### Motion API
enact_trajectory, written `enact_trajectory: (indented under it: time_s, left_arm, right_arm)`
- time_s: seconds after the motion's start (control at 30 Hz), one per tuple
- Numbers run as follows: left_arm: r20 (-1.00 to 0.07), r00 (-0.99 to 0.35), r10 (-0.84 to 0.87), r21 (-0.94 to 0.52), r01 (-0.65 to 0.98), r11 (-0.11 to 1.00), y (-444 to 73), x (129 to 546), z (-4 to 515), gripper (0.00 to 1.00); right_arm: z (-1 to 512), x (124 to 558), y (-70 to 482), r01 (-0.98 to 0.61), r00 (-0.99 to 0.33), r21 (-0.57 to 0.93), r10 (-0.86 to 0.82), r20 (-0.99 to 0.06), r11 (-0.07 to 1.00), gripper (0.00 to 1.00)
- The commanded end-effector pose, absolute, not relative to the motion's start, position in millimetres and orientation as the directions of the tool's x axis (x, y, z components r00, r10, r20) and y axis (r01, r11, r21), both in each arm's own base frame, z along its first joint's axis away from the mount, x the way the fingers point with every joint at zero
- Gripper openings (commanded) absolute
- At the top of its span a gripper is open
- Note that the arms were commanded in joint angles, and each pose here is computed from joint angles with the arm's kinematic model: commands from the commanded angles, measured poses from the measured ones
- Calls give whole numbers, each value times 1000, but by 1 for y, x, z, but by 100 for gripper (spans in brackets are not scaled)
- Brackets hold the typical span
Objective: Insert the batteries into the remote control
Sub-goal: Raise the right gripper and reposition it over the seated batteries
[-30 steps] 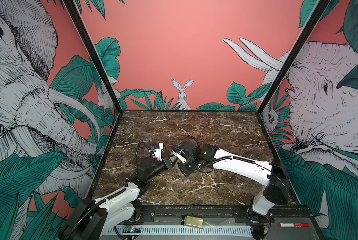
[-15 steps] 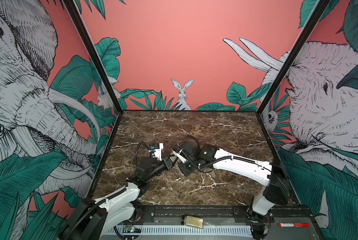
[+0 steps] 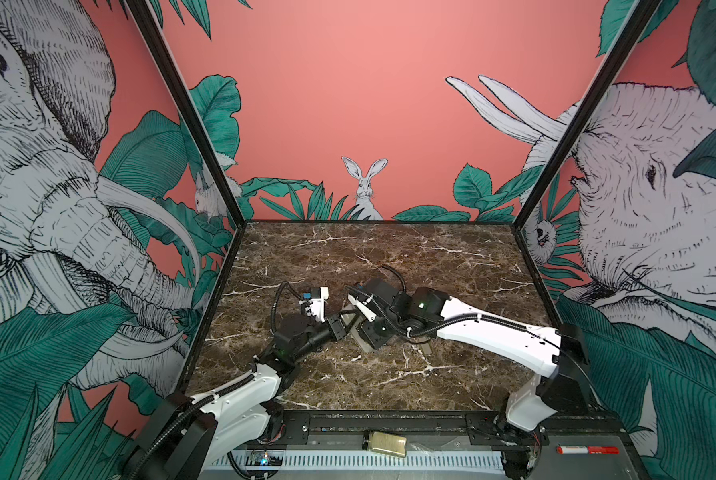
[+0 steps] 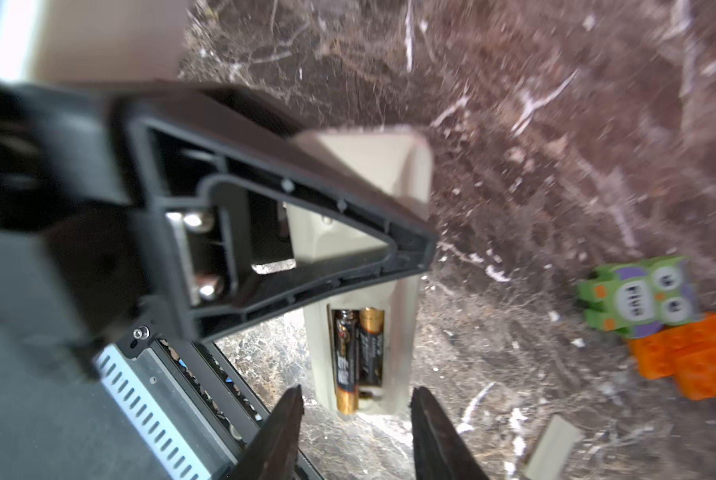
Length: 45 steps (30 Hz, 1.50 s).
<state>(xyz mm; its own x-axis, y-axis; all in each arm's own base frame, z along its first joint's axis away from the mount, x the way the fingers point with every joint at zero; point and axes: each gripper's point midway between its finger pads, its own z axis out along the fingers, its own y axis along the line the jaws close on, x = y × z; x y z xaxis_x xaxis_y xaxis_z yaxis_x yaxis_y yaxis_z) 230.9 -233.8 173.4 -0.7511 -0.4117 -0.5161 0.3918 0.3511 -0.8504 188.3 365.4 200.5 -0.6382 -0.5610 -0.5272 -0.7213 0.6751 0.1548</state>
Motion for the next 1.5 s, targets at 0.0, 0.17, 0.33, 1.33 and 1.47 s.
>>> enact_trajectory:
  time_s: [0.0,0.17,0.33,1.33,1.47]
  left_arm:
    - [-520,-750,-408,-852,424,307,-239,227,186,0]
    - [-513,-766,-388,-856,419,305,-240,223,184,0]
    - [-519,-773,-365,-850,424,311,-240,219,185,0]
    - [-509,-818,-269,-859,466,212,-253,199,203,0]
    - [-508,-821,-260,-860,466,209,-252,196,201,0]
  right_arm:
    - [232,194,362,-722,-601,151,-504,-621,675,46]
    - [241,190,357,-756,-545,145,-491,-680,638,55]
    - [247,183,354,-812,-467,115,-519,-716,572,61]
    - [243,118,358,-985,64,-142,-569,-820,95,59]
    - [235,112,361,-988,99,-147,-584,-806,35,55]
